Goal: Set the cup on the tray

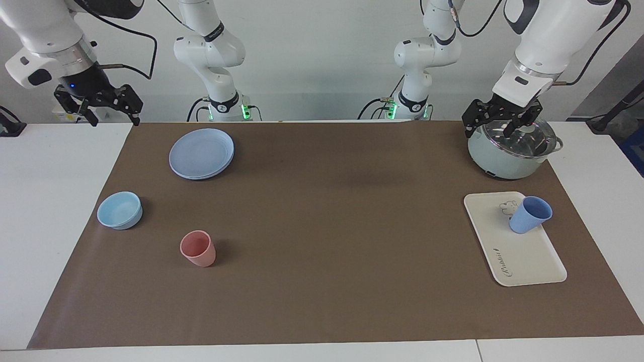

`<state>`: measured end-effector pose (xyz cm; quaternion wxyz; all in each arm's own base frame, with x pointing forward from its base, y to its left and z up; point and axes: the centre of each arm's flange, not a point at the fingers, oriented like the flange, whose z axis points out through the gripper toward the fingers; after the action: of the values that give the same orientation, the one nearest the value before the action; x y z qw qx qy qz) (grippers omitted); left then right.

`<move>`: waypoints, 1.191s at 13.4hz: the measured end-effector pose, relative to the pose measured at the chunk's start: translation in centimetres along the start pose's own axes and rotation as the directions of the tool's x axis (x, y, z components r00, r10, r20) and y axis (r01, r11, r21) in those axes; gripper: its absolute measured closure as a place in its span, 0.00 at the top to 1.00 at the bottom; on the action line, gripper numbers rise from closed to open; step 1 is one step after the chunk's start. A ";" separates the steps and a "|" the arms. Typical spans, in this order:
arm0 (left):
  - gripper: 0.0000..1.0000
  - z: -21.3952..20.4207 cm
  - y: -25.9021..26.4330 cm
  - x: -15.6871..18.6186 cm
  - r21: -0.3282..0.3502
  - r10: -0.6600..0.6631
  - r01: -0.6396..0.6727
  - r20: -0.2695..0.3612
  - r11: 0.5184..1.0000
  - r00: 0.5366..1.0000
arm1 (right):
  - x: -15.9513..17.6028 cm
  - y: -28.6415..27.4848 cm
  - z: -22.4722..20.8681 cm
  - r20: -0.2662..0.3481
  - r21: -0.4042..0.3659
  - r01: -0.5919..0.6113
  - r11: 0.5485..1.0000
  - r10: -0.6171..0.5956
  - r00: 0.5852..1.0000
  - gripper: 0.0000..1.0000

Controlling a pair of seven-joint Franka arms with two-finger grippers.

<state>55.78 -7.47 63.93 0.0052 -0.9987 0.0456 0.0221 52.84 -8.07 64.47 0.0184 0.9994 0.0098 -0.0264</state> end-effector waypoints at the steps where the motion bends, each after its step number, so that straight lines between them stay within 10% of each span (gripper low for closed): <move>1: 1.00 -0.1 0.0 0.1 -0.001 0.000 0.000 -0.007 1.000 1.000 | 0.0 -0.1 0.0 0.001 0.000 0.002 1.000 -0.002 1.000 1.00; 16: 1.00 -1.6 -0.9 -0.5 -0.041 -0.024 0.022 -0.052 0.999 0.998 | 0.7 -5.6 -0.3 -0.010 0.017 -0.089 0.996 0.090 0.996 1.00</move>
<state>55.44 -6.57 65.58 -0.0161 -0.9993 0.0339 -0.0032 53.46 -2.50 64.55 0.0112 0.9991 -0.0351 -0.0204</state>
